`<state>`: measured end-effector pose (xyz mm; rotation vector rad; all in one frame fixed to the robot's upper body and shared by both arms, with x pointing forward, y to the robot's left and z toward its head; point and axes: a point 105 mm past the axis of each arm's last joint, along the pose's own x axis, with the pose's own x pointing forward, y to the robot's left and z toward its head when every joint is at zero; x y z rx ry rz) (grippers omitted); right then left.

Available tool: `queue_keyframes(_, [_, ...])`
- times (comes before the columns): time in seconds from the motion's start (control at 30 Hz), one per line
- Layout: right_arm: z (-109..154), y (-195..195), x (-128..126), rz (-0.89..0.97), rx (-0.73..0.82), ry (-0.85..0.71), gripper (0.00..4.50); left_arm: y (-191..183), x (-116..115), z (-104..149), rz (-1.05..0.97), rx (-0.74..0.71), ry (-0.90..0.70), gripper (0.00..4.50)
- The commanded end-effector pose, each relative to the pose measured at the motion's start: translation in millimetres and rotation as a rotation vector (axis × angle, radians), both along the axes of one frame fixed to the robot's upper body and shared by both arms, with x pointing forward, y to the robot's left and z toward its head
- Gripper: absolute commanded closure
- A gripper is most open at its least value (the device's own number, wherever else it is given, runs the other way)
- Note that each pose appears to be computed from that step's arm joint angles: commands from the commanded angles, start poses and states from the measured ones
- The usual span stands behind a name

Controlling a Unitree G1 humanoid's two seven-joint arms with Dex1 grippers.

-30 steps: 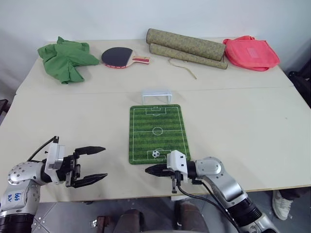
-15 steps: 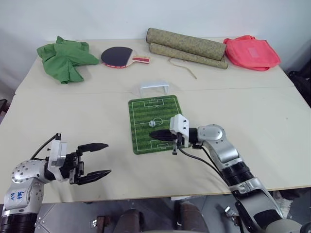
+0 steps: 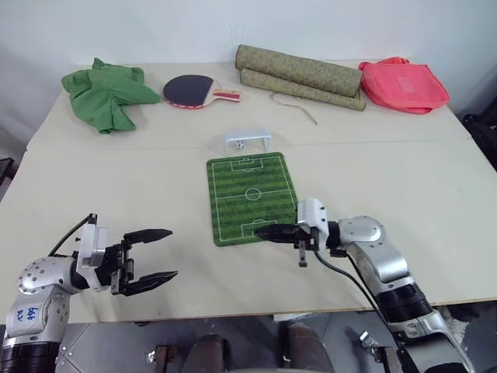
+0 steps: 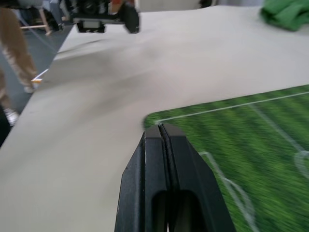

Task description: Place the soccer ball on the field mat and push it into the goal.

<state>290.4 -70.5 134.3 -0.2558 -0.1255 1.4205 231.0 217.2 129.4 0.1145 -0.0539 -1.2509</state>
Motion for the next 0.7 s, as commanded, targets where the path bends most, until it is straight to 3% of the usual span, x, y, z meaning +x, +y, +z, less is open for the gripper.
queue_keyframes(0.03, [22, -43, -3, -0.118, 0.086, -0.043, 4.32, 14, 3, 9, 0.068, 0.032, -0.056, 0.0])
queue_keyframes(0.13, [25, -72, -7, -0.206, 0.09, -0.042, 3.61, 21, 5, 9, 0.117, 0.053, -0.068, 0.0])
queue_keyframes(0.3, [44, -140, -13, -0.465, 0.046, -0.183, 1.94, 43, 26, 23, 0.333, 0.039, -0.136, 0.0])
queue_keyframes(0.43, [43, -159, -43, -0.441, 0.004, -0.231, 0.57, 50, 24, 19, 0.358, 0.091, -0.133, 0.0])
queue_keyframes(0.5, [45, -166, -46, -0.476, 0.018, -0.236, 0.02, 55, 24, 16, 0.372, 0.104, -0.127, 0.0])
queue_keyframes(0.7, [40, -179, -47, -0.531, 0.041, -0.188, 0.02, 60, 26, 17, 0.416, 0.084, -0.152, 0.0])
